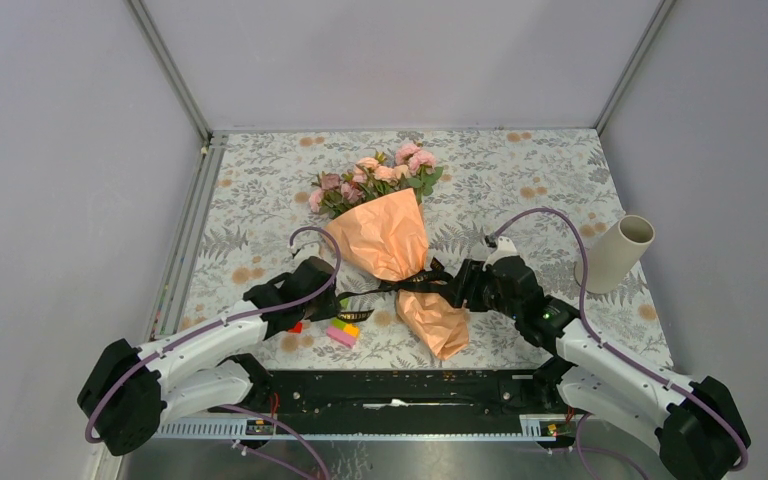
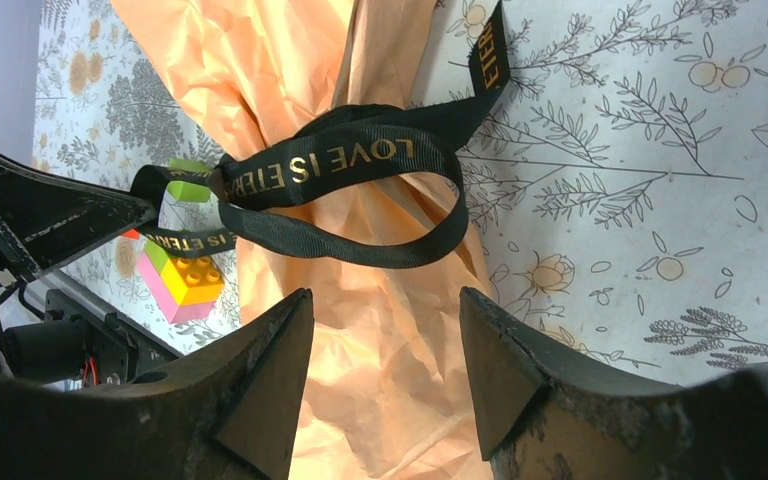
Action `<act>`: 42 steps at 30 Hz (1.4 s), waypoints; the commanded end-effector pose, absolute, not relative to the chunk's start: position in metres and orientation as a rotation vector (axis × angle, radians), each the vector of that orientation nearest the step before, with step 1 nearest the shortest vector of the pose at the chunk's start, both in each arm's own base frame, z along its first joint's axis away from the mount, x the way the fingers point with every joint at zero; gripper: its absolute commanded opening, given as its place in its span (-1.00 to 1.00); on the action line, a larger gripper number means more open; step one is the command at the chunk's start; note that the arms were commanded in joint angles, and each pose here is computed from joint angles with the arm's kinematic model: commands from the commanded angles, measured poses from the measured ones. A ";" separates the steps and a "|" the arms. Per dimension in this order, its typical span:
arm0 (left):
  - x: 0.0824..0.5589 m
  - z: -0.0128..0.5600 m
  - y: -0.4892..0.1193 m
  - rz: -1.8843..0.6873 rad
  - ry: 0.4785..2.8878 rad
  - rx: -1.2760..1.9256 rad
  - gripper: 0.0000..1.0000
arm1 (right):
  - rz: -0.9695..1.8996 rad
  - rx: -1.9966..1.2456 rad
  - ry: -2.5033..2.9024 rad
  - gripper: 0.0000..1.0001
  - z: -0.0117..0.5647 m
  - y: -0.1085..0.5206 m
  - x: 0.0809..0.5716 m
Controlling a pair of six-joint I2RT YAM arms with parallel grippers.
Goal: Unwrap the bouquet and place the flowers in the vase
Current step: Untie the ribbon from the wrapping paper.
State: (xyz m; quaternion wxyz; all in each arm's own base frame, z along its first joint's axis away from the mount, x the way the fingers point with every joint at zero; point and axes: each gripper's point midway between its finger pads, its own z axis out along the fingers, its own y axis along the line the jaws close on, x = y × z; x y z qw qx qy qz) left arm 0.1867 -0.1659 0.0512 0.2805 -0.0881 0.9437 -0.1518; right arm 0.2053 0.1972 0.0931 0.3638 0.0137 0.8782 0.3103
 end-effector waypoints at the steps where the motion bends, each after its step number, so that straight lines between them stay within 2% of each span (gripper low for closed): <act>1: 0.193 0.054 -0.164 -0.398 2.500 -0.247 -0.67 | 0.753 0.039 2.254 0.25 0.094 0.189 0.207; 6: 0.193 0.058 -0.166 -0.407 2.498 -0.214 -0.90 | 0.735 0.003 2.248 0.24 0.107 0.187 0.207; 10: 0.196 0.077 -0.176 -0.471 2.471 -0.131 -1.00 | 0.708 -0.049 2.249 0.41 0.120 0.186 0.206; 18: 0.198 0.117 -0.196 -0.501 2.494 0.189 -1.00 | 0.707 -0.083 2.185 0.65 0.148 0.190 0.217; 28: 0.222 0.160 -0.186 -0.362 2.394 0.445 -1.00 | 0.699 -0.164 2.173 0.88 0.168 0.187 0.231; 34: 0.230 0.171 -0.168 -0.243 2.331 0.516 -1.00 | 0.764 -0.106 2.223 0.84 0.155 0.179 0.246; 42: 0.233 0.170 -0.149 -0.153 2.324 0.402 -1.00 | 0.896 0.015 2.301 0.70 0.125 0.186 0.266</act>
